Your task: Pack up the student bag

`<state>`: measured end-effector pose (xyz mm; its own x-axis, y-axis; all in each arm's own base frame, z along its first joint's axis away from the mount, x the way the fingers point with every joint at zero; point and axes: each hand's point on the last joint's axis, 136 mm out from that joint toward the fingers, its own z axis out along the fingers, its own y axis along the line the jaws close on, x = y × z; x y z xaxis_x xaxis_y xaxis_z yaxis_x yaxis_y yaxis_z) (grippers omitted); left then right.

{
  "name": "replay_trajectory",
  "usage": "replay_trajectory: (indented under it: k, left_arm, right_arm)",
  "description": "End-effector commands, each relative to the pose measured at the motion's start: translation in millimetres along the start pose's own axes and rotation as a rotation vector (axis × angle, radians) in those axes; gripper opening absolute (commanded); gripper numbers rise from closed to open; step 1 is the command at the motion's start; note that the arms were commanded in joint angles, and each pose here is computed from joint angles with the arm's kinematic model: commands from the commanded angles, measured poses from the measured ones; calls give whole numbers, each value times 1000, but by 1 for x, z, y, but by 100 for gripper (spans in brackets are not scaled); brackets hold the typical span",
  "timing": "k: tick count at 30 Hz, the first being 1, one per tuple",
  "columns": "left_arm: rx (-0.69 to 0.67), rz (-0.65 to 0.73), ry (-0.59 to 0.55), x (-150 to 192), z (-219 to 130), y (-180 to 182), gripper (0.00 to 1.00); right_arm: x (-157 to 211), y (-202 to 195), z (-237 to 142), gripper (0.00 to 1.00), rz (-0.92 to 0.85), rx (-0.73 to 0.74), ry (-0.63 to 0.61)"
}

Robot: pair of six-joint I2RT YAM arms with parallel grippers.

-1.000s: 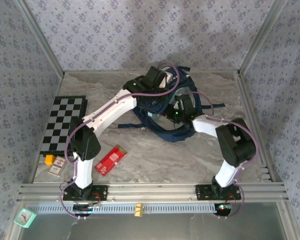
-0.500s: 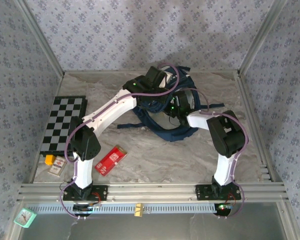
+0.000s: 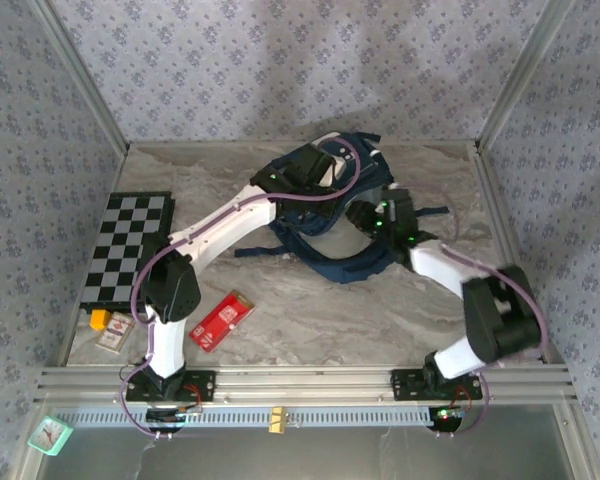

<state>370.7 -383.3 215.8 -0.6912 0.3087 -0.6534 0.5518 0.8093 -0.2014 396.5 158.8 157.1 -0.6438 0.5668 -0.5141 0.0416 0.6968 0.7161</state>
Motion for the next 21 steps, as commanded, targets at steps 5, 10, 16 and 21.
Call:
replay_trajectory:
  k: [5, 10, 16, 21]
  left_arm:
    - [73, -12, 15, 3, -11, -17, 4]
    - [88, 37, 86, 20, 0, -30, 20]
    - [106, 5, 31, 21, -23, -29, 53]
    - [29, -237, -39, 31, -29, 37, 61]
  right_arm:
    - [-36, -47, -93, 48, -44, 217, -20]
    - [-36, -46, -111, 54, -44, 200, 32]
    - [-16, -36, -107, 60, -30, 142, 120]
    - [21, -29, -84, 61, -8, 131, 248]
